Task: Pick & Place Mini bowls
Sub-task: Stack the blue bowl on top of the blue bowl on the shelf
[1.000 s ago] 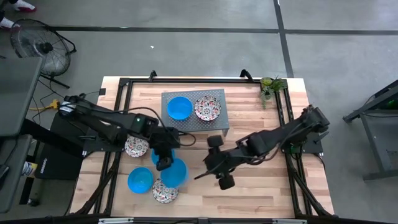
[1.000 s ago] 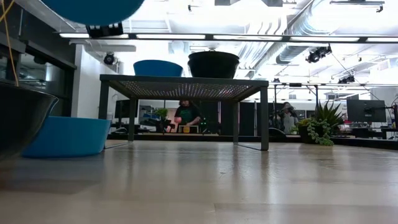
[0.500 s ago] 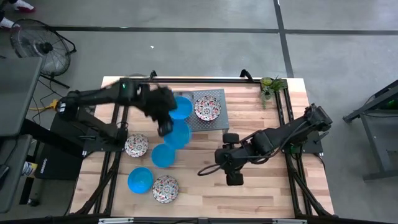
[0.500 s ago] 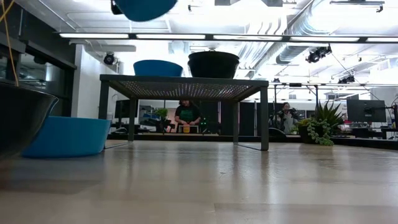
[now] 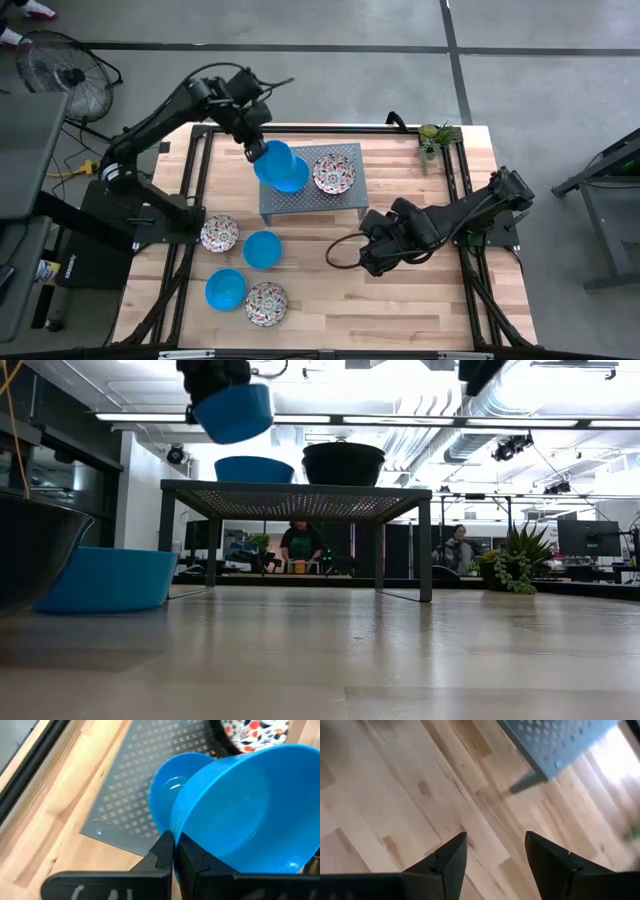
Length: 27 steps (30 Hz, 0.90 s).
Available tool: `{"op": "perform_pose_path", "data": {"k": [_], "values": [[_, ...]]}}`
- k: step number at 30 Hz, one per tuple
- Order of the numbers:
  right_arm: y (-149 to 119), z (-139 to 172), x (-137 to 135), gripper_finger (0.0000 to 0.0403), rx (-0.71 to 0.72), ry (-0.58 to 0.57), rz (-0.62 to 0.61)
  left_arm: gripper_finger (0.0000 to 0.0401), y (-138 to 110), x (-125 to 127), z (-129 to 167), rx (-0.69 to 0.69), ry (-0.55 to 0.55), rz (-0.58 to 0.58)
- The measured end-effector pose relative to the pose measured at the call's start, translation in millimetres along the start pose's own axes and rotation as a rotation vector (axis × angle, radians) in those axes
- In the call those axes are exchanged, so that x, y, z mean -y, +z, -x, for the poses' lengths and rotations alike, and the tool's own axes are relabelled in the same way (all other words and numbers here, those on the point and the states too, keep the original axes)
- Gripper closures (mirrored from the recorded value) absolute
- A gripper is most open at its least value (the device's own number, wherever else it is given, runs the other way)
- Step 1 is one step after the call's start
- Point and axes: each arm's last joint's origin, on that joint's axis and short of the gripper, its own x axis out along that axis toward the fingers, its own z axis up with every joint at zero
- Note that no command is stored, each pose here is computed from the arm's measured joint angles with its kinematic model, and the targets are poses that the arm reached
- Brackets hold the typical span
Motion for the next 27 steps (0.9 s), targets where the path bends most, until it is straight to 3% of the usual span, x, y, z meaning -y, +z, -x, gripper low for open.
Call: {"op": "perform_pose_path", "data": {"k": [6,12,18,23,27], "values": [[-9.6,2.1,6.1,0.0215,-0.076,-0.07,-0.117,0.0401,7.4,-24.3,-18.1,-0.068,-0.002,-0.044],[-20.7,5.7,6.2,0.0215,-0.041,-0.086,-0.205,0.0401,12.2,-27.6,-28.3,-0.095,-0.011,-0.121],[-51.7,-3.7,15.7,0.0215,-0.092,-0.118,-0.274,0.0401,21.6,-24.8,-15.6,-0.038,0.009,-0.161],[-82.4,-18.6,28.9,0.0215,-0.125,-0.082,-0.344,0.0401,35.0,-19.1,-9.3,-0.012,0.012,-0.175],[-102.5,-29.6,41.4,0.0215,-0.153,-0.022,-0.391,0.0401,45.5,-10.2,-17.1,-0.079,0.043,-0.199]]}}
